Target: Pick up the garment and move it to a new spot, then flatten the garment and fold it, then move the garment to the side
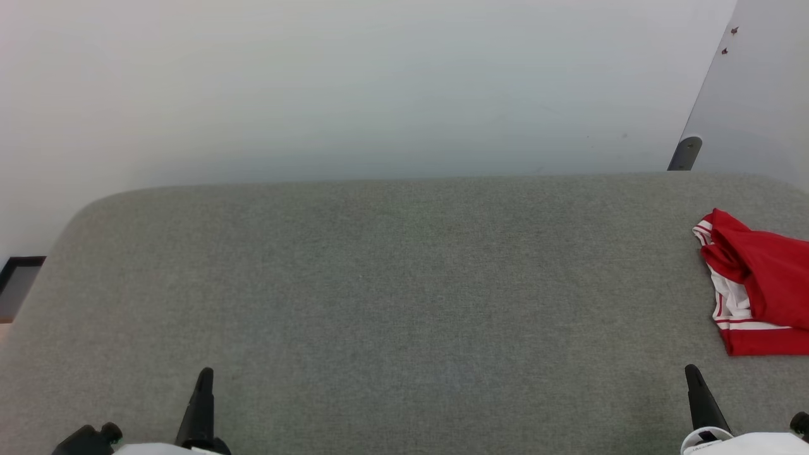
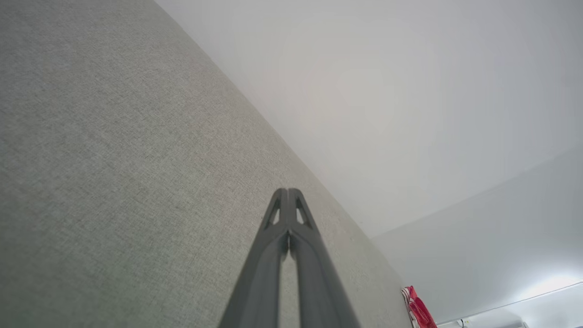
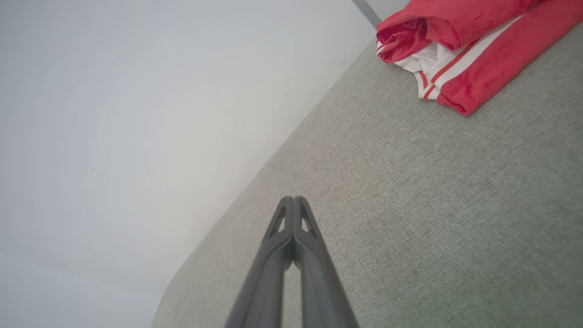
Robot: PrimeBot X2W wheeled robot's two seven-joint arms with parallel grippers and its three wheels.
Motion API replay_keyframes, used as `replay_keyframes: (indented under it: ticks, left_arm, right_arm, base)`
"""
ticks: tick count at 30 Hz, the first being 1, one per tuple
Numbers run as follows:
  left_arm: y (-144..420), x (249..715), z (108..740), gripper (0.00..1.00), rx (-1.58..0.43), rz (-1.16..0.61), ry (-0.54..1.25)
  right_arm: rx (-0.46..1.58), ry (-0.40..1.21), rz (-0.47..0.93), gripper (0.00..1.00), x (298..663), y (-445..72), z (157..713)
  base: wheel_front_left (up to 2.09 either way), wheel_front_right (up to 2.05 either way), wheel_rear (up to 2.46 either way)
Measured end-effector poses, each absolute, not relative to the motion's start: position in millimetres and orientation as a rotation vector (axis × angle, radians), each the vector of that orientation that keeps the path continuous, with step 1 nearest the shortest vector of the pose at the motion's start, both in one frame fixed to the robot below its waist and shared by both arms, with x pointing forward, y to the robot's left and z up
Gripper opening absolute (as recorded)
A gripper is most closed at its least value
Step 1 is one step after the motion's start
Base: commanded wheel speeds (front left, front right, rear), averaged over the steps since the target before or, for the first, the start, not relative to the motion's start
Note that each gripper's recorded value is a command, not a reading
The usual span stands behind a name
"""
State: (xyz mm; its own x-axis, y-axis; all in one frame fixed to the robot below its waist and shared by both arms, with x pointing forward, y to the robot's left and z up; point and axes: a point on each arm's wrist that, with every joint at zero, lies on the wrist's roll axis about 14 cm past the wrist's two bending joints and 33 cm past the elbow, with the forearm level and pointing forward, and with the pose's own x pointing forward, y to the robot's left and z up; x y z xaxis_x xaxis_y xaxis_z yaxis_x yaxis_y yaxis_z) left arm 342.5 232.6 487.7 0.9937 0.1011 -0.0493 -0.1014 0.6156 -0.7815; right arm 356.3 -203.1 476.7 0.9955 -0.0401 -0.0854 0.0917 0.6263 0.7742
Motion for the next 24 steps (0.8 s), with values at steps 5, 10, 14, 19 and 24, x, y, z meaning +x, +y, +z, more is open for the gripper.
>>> replay_keyframes:
  ticks: [5, 10, 14, 19, 24]
  left_arm:
    - [230.0, 346.6, 489.1, 0.00, -0.961, 0.111, 0.000]
    - [227.9, 349.9, 489.5, 0.00, -1.017, 0.108, 0.003]
    - [226.2, 353.0, 490.8, 0.00, -1.058, 0.103, 0.002]
    - [224.4, 355.9, 491.3, 0.00, -1.110, 0.100, 0.002]
    - [221.7, 359.3, 492.5, 0.00, -1.161, 0.091, 0.005]
  right_arm:
    - [0.951, 0.056, -0.075, 0.00, 359.6, -202.9, 479.5]
    - [1.010, 0.054, -0.073, 0.00, 362.1, -202.5, 481.1]
    - [1.057, 0.053, -0.074, 0.00, 363.3, -202.3, 481.7]
    - [1.109, 0.047, -0.067, 0.00, 366.7, -201.8, 485.1]
    - [1.152, 0.046, -0.064, 0.00, 368.8, -201.4, 486.5]
  base:
    - [0.00, 0.00, 0.00]
    - [0.00, 0.00, 0.00]
    - [0.00, 0.00, 0.00]
    - [0.00, 0.00, 0.00]
    - [0.00, 0.00, 0.00]
